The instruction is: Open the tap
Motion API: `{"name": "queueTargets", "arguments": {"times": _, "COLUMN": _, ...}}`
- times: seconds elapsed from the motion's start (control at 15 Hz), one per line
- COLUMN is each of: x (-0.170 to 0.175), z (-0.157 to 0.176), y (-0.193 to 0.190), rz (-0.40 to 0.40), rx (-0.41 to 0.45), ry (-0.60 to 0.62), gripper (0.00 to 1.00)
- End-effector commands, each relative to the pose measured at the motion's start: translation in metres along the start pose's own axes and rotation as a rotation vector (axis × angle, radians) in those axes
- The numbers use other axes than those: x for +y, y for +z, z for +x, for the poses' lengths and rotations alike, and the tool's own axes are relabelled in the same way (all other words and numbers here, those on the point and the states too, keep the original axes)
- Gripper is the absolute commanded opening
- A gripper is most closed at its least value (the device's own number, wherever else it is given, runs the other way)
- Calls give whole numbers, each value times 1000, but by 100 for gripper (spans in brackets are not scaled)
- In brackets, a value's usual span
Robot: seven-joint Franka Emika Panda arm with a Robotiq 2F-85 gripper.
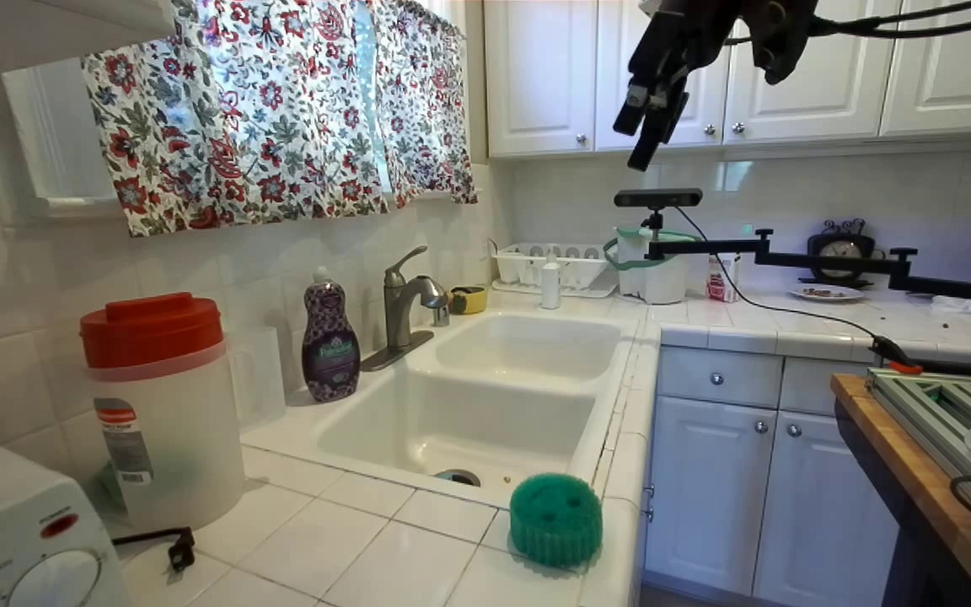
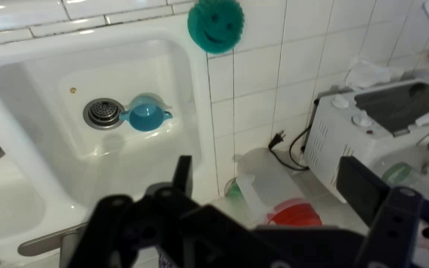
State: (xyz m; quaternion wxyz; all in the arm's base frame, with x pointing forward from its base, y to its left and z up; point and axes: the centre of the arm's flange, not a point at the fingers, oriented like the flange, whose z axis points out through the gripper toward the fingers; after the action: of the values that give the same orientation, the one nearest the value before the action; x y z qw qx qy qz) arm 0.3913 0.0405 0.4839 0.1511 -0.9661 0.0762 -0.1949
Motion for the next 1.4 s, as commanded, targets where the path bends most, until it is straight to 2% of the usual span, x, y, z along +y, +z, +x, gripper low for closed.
{"name": "queueTargets", "arguments": {"times": 0.0, "x": 11, "z": 29, "y": -4, "rz": 63, "rx": 110, "ry": 162, "gripper": 100}}
{"name": "queueTargets", "arguments": {"times": 0.33, "x": 26, "z": 88, "y": 0, "rz": 133, "rx": 245, "ry": 417, "gripper": 100}}
{"name": "queueTargets", "arguments": {"times": 0.6, "x": 42, "z": 148, "y": 15, "rz": 165, "rx": 299, "ry": 625, "gripper": 100}}
{"name": "queueTargets", "arguments": {"times": 1.07, "x": 92, "z": 245, "y": 4, "rz": 234, "rx": 414, "ry": 966, "gripper": 100}}
{"name": "queueTargets", "arguments": {"times": 1.27, "x": 106, "z": 264, "y": 4, "rz": 295, "rx": 418, "ry": 1105, "gripper": 100}}
{"name": "queueTargets", "arguments": {"times": 1.33, "x": 109, "z": 245, "y": 3, "rz": 238, "rx": 425, "ry": 1021, "gripper": 100}}
